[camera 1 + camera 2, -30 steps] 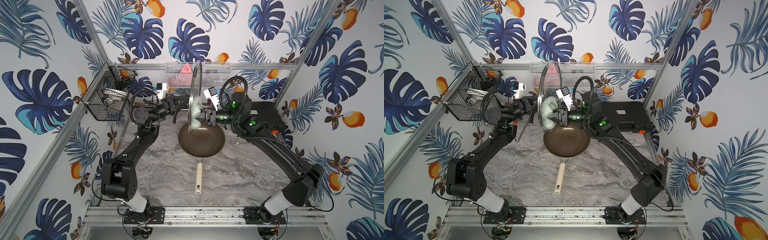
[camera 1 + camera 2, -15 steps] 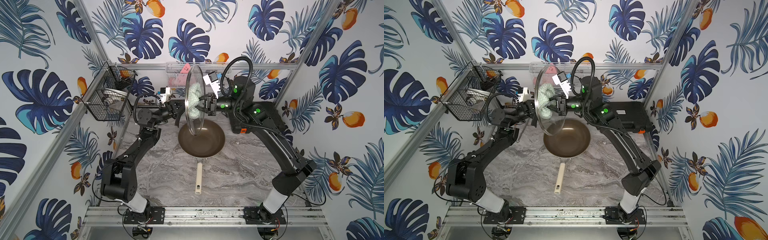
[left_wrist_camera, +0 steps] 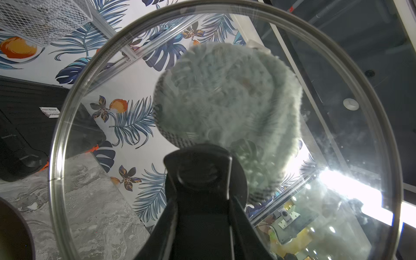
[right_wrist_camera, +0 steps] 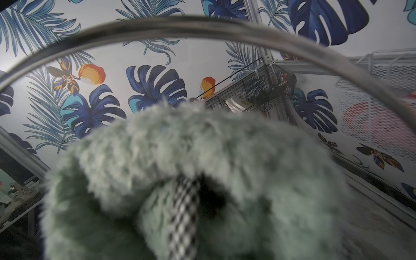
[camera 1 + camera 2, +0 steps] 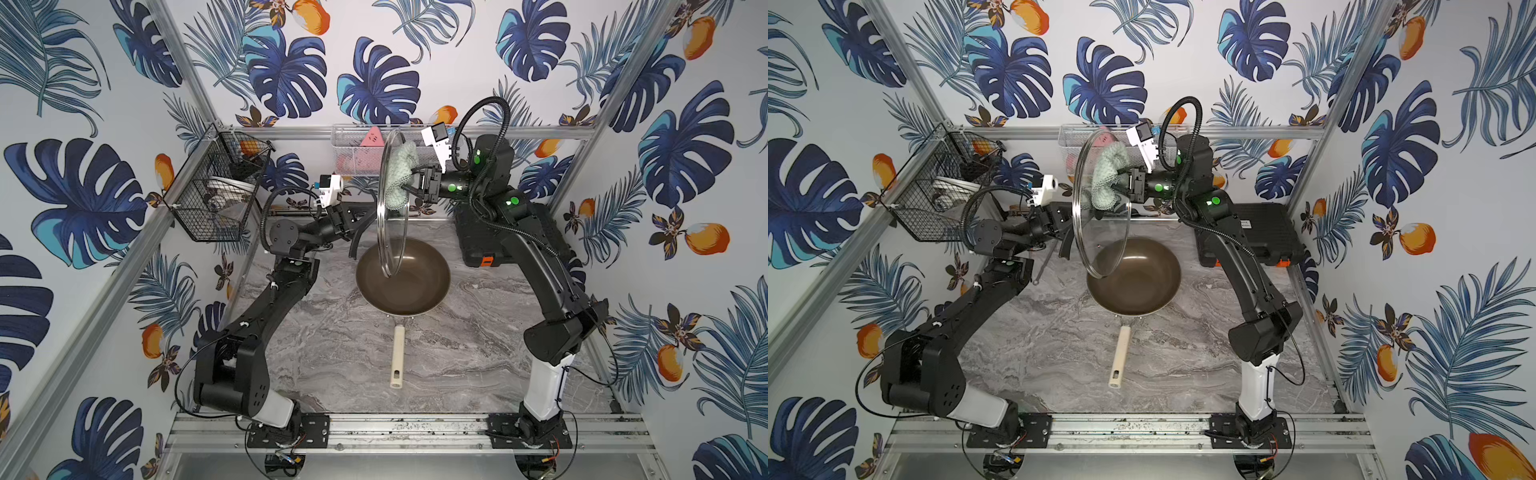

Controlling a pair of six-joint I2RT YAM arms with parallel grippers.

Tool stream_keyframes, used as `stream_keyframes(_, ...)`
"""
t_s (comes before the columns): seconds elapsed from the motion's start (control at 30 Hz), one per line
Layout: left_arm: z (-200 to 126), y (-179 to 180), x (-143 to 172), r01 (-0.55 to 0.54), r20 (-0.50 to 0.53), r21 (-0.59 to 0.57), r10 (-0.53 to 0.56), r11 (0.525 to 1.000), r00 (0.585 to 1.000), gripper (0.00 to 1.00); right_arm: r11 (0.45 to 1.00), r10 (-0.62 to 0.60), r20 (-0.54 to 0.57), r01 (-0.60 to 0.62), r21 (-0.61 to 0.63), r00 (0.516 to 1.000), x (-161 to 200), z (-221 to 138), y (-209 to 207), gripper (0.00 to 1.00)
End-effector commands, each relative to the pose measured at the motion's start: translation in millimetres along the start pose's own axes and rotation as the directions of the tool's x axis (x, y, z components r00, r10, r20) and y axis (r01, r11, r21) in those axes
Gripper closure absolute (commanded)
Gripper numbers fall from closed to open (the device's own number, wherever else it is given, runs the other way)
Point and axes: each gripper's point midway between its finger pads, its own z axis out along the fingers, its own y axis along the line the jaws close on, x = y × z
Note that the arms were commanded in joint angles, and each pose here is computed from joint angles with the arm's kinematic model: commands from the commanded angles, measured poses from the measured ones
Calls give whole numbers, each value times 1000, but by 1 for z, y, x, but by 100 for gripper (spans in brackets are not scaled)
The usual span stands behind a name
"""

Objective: Wipe the pot lid with a cloth
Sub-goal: Wipe the pot lid.

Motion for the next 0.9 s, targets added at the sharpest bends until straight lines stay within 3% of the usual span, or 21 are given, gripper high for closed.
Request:
stream_keyframes(0.0, 0, -49, 7, -164, -13, 128, 167, 978, 986, 100, 1000, 22, 15, -21, -8, 1000, -1, 4, -11, 100)
stream_keyframes(0.2, 4, -54, -1, -183, 0, 128, 185, 975, 983, 100, 998, 59, -35, -60, -30, 998, 32, 8, -14, 100)
stream_keyframes(0.57, 11, -52, -21, -195, 54, 135, 189, 972, 981, 100, 992, 91, -130, -101, -77, 987, 91, 1, 28, 100)
stream_keyframes(0.87, 11, -31, -24, -176, 70, 103, 170, 979, 983, 100, 985, 33, -120, -53, -167, 992, 90, -11, 90, 100)
